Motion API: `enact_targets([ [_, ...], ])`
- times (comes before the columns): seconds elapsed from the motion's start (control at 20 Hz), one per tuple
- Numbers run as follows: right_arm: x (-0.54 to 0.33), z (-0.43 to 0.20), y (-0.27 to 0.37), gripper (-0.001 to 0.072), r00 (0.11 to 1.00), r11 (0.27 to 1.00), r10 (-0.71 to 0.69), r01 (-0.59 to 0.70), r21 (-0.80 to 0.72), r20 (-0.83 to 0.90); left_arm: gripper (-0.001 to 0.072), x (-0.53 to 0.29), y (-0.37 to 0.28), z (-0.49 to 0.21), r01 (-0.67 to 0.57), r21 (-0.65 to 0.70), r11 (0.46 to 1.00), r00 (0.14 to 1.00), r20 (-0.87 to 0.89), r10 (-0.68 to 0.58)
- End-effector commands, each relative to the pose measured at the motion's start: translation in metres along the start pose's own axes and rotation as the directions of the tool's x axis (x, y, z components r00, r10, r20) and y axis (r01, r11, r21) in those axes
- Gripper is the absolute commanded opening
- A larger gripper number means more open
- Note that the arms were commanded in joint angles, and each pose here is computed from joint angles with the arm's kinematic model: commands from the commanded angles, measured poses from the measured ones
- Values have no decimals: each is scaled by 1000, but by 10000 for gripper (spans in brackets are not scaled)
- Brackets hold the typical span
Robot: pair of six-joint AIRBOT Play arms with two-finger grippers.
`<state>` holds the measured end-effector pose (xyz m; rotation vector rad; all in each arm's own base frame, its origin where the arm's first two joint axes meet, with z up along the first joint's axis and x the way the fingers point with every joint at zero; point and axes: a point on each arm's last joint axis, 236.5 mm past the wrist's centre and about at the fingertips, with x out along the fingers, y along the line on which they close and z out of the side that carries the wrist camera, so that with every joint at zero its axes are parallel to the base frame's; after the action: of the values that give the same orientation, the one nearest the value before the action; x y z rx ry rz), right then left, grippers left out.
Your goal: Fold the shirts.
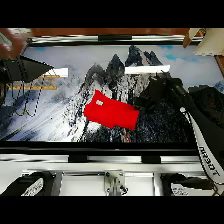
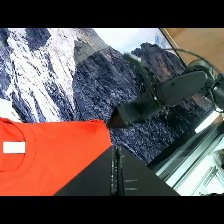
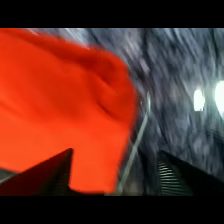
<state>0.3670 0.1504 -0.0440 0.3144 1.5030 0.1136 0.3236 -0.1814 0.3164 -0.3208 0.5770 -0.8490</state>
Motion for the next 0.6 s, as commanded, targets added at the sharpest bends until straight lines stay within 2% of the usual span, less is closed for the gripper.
enact_targets([
  [0.0, 26, -25, 2, 692, 989, 987, 134, -127, 97, -61, 32, 0, 0, 0, 0, -1, 1000, 1000, 0, 0],
  [0.3, 65, -17, 34, 688, 948, 932, 315, -302, 199, -39, 33, 0, 1, 0, -1, -33, 999, 1000, 0, 1],
  [0.4, 76, -15, 45, 645, 930, 910, 364, -347, 226, -40, 33, 2, 3, 0, -1, -60, 998, 1000, -3, 1],
  [0.45, 78, -12, 47, 470, 926, 908, 375, -361, 215, -30, 33, 3, 4, 0, -1, -62, 998, 1000, -5, 1],
  [0.5, 77, -7, 49, 246, 924, 910, 381, -374, 177, -11, 33, 3, 4, 0, -2, -63, 998, 1000, -4, 1],
  [0.55, 73, 0, 53, 77, 922, 915, 388, -386, 114, 5, 33, 3, 5, 1, -3, -63, 998, 1000, -1, 3],
])
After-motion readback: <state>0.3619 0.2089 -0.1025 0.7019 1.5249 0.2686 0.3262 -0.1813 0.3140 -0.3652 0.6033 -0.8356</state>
